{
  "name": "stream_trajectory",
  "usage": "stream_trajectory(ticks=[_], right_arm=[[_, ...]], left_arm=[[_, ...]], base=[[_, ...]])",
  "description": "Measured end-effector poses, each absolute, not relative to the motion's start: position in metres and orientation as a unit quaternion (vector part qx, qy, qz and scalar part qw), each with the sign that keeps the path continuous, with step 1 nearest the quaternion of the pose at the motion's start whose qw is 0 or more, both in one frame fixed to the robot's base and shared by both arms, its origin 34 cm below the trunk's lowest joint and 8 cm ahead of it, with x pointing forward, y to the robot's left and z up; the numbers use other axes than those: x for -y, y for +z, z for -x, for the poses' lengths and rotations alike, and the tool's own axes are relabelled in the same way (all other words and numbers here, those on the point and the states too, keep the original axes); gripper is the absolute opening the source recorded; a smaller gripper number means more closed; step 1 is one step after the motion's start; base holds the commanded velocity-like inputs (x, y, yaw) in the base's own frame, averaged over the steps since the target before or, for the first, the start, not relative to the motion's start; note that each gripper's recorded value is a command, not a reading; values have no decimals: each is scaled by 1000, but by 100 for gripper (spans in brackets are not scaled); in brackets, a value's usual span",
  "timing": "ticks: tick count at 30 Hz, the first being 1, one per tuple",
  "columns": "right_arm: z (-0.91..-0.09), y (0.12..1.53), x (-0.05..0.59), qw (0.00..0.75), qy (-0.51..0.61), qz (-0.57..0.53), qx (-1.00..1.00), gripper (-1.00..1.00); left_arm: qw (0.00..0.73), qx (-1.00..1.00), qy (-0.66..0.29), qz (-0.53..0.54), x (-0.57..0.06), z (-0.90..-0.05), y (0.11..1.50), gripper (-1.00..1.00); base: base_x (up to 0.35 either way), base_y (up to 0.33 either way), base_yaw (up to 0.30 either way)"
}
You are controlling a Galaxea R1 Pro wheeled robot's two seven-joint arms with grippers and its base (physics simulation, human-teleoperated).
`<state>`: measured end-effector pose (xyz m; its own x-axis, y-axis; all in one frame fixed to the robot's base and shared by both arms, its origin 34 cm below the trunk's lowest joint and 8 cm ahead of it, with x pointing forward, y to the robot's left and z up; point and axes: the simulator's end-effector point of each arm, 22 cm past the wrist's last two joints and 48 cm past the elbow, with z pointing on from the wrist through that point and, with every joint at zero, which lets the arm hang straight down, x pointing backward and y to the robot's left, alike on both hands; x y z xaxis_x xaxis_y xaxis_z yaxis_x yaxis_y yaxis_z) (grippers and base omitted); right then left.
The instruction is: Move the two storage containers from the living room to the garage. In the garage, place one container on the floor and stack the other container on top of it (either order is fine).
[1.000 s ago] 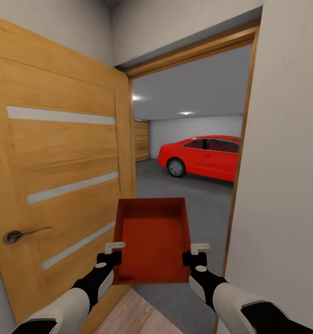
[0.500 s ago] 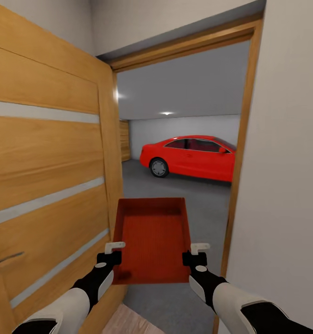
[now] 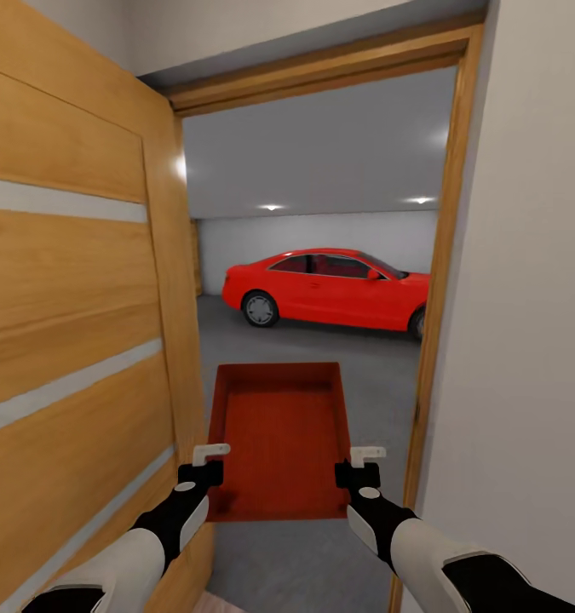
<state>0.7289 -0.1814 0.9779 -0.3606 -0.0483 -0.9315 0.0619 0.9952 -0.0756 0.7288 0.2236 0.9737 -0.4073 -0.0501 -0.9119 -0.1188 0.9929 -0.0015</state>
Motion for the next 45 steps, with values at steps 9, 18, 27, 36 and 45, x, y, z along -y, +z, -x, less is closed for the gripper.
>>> stream_trajectory(ticks=[9,18,27,36,45], right_arm=[[-729,978,181,565,-49,-4,-823,-100],[-729,978,181,565,-49,-4,-823,-100],[-729,977,182,565,-49,-4,-824,-100],[-728,977,182,565,-49,-4,-824,-100],[-730,978,182,566,-49,-3,-823,-100]], left_arm=[[542,-838,32,50,-224,-729,974,-100],[542,-838,32,50,-224,-729,974,-100],[541,-839,32,50,-223,-728,973,-100],[541,-839,32,50,-223,-728,973,-100],[542,-838,32,51,-223,-729,974,-100]], base=[[247,263,-285],[248,262,-285],[273,225,-285],[294,189,-285],[207,128,-85]])
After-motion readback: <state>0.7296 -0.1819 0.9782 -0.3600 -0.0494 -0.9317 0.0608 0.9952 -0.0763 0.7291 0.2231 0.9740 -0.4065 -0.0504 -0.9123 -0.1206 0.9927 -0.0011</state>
